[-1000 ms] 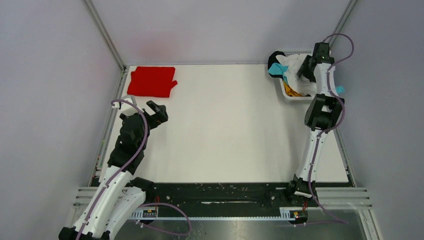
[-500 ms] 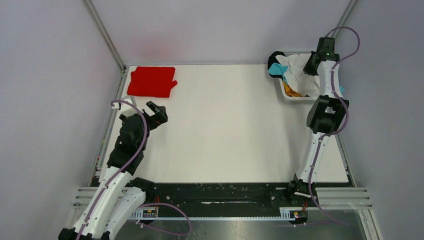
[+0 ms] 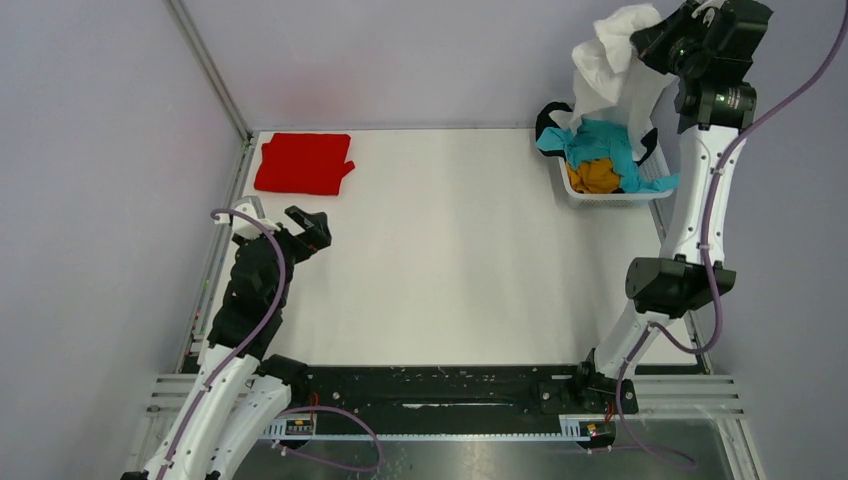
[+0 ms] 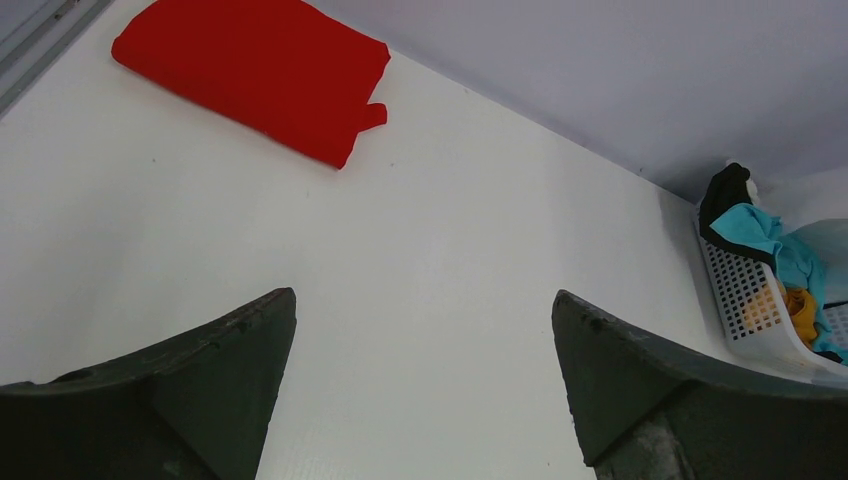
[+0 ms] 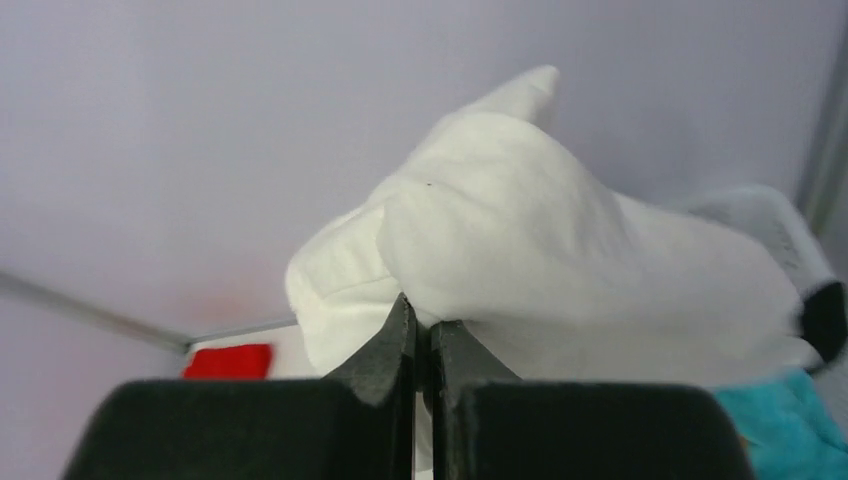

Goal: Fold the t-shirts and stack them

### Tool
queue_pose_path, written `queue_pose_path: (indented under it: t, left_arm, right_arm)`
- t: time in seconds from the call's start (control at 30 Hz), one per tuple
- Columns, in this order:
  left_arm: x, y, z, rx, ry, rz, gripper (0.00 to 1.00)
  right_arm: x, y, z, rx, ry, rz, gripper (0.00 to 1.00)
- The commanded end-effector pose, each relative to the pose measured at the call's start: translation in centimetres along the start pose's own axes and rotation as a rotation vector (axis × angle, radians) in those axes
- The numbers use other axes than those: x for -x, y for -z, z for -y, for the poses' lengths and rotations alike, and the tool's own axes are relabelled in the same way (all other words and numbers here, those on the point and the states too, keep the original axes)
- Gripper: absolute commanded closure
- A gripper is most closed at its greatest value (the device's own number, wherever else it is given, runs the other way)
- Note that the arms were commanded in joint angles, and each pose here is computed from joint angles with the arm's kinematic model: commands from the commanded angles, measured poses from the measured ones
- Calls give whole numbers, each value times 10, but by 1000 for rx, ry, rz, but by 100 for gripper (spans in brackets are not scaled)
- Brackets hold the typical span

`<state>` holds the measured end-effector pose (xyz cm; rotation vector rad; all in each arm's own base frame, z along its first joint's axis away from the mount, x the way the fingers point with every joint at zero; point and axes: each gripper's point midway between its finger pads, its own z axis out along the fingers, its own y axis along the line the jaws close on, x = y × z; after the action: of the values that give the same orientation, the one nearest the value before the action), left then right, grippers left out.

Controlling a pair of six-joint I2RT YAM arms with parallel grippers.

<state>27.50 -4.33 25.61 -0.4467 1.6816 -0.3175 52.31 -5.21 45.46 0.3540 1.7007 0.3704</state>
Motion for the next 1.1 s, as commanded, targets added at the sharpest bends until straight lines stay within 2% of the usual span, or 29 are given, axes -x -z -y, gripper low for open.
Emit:
queue_pose_path:
  t: [0.0, 0.2, 0.4, 0.57, 0.67, 0.83, 0.9, 0.97, 1.07]
  left_arm:
    - [20, 4, 13, -45, 24, 46, 1]
    - [19, 7, 20, -74, 36, 27, 1]
    - [13, 9, 26, -105, 61, -8, 1]
    - [17, 15, 31, -128, 85, -6, 1]
    - [21, 21, 27, -114, 103, 4, 1]
    - [24, 28, 19, -81, 143, 26, 1]
    - [22, 28, 16, -67, 164, 27, 1]
    - [16, 26, 15, -59, 178, 9, 1]
    - [0, 20, 15, -59, 190, -44, 1]
  right_arm:
    - [35, 69, -121, 422, -27, 39, 100]
    - [31, 154, -224, 723, 45, 31, 100]
    - [2, 230, -315, 1110, -13, -103, 100]
    - [-45, 263, -364, 1288, 10, -243, 100]
    - [-60, 268, -378, 1338, 3, -307, 100]
    - [-89, 252, -361, 1231, 8, -374, 100]
    - [-118, 237, -336, 1100, 23, -403, 100]
    - [-177, 206, -292, 907, -1, -476, 100]
    - [-249, 167, -208, 613, -125, -506, 97]
